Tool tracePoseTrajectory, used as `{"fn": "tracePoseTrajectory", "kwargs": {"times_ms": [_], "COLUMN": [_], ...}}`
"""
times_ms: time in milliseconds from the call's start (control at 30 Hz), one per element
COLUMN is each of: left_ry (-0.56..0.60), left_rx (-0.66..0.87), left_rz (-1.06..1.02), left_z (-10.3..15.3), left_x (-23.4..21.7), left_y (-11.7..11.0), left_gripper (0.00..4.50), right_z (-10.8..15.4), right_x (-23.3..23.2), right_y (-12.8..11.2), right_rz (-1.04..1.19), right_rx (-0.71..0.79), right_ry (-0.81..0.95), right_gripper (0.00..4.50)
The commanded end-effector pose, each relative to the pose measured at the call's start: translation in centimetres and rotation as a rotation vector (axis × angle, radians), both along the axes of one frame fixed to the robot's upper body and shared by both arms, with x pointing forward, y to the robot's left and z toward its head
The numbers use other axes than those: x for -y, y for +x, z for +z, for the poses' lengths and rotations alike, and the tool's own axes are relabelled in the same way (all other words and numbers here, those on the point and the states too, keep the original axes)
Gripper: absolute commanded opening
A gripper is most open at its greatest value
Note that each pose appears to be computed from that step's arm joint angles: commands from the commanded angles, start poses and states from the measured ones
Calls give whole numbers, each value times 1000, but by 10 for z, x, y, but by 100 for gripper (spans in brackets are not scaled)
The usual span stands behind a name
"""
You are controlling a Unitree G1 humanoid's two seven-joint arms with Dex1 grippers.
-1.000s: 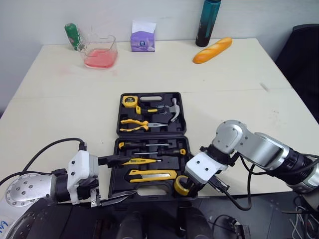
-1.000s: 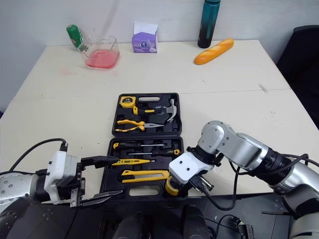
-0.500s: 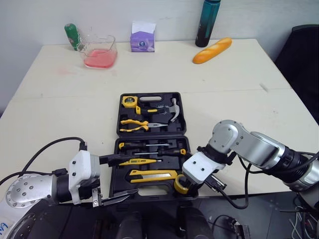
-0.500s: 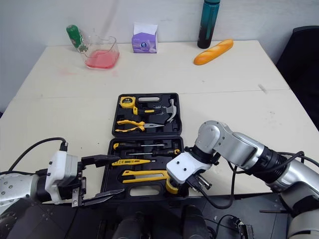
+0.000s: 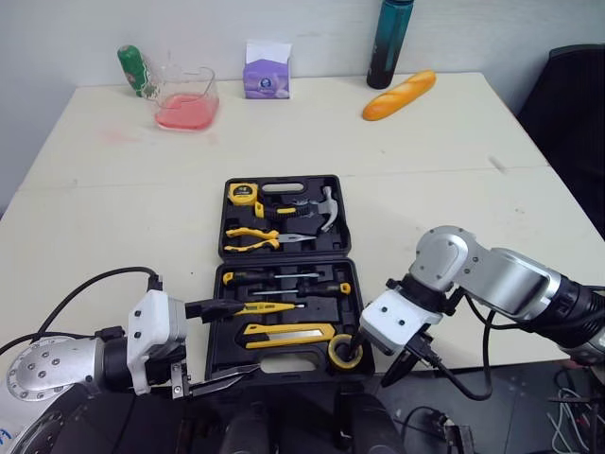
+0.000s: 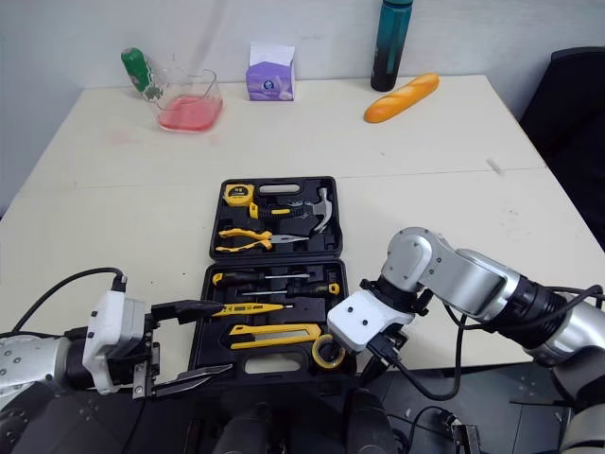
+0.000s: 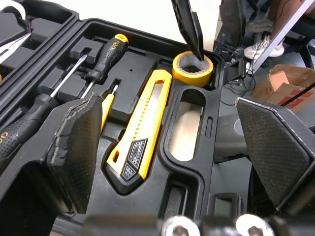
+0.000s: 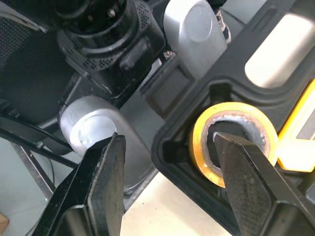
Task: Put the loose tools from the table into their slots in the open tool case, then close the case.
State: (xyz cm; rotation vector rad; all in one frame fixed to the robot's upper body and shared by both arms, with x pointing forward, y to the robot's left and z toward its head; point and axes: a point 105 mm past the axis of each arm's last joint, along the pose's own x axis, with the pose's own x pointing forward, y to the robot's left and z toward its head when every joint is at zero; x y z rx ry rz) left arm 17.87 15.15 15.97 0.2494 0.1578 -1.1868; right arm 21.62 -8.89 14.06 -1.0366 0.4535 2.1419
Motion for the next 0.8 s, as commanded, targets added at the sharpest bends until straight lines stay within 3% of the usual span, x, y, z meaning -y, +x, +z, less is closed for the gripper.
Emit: {"fn": "tracePoseTrajectory", "kwargs": {"times_ms": [33,300,400,533,800], "left_ry": [-13,-15,-4,21,43], "left_rx": [52,61,34,46,48], "left_rz": [-1,-23,-79,-102,-110], "left_z": [10,11,10,12,14], "left_x": [0,-4,0,-2,-5], "left_y": [1,5,3,6,6], "left_gripper": [450,450,450,450,450], "right_z": [18,44,32,19,-6], "right_x": [4,14,8,-5,-8], "right_y": [-6,3,4,8,4], "right_rz": [31,-161,-192,-221,-252], "right_rx": [-48,-197,-227,-210,-211], "right_ry": [54,280,400,522,520], "right_gripper": [296,296,228,24,9]}}
